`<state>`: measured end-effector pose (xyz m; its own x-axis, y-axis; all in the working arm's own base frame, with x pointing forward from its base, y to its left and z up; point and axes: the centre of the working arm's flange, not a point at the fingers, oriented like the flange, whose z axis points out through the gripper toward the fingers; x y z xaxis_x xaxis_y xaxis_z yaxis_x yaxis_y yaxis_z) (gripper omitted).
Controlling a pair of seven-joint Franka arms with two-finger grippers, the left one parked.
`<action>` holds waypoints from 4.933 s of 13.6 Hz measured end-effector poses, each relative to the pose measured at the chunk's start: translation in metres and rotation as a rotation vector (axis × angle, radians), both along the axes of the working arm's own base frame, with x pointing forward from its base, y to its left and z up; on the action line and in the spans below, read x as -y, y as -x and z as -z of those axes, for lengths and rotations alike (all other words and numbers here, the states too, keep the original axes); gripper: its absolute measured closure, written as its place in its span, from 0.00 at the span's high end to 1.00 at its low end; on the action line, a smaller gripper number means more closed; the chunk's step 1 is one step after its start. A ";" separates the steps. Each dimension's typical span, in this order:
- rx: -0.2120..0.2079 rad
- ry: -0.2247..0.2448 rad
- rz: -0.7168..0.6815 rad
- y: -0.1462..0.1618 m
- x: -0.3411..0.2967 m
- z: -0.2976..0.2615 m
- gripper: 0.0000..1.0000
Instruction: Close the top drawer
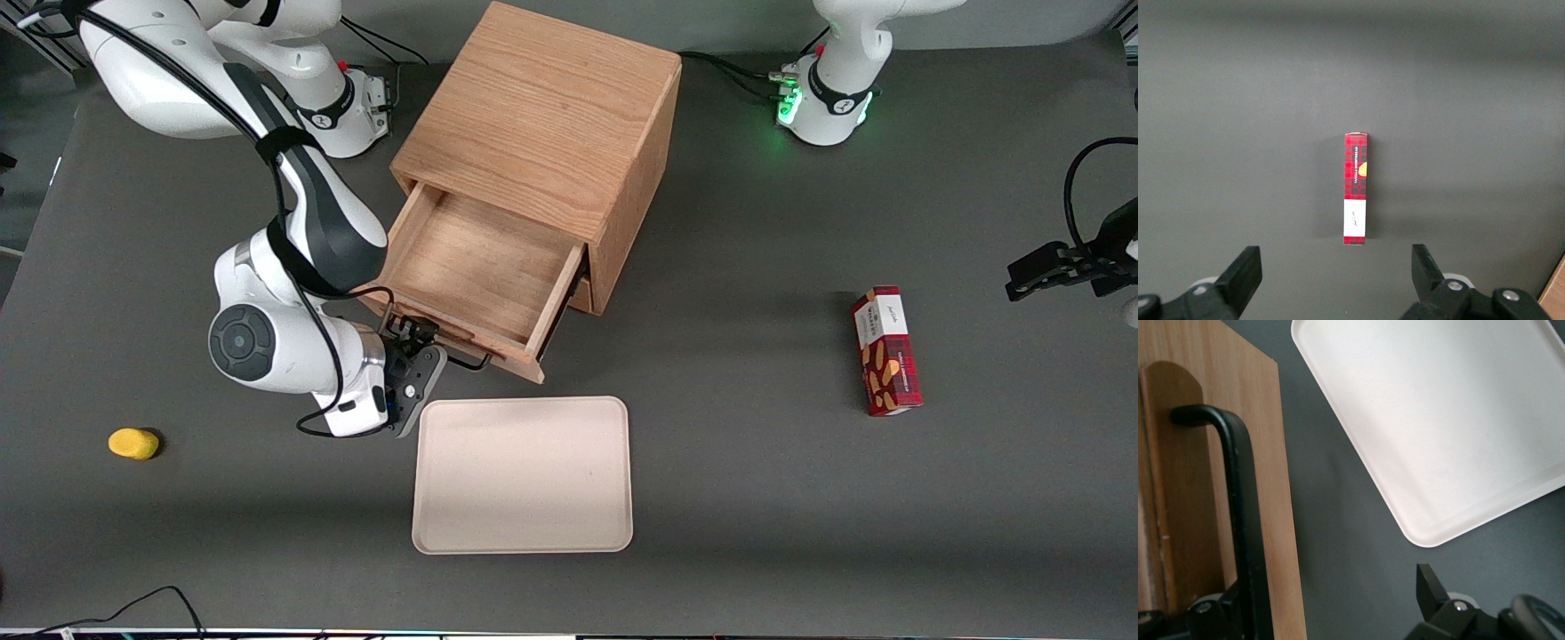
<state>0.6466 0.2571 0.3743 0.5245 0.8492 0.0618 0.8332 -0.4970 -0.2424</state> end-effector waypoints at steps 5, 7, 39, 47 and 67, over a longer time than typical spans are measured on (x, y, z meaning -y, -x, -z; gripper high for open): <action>-0.018 -0.004 -0.001 0.020 -0.003 0.000 1.00; -0.028 -0.010 -0.004 0.028 -0.008 0.000 1.00; -0.051 -0.004 -0.062 0.140 -0.094 -0.003 1.00; -0.047 -0.007 -0.063 0.140 -0.095 -0.005 1.00; -0.017 -0.040 0.199 0.081 0.013 -0.125 1.00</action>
<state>0.5660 0.2445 0.4993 0.6826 0.7260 0.0830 0.7154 -0.6407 -0.2787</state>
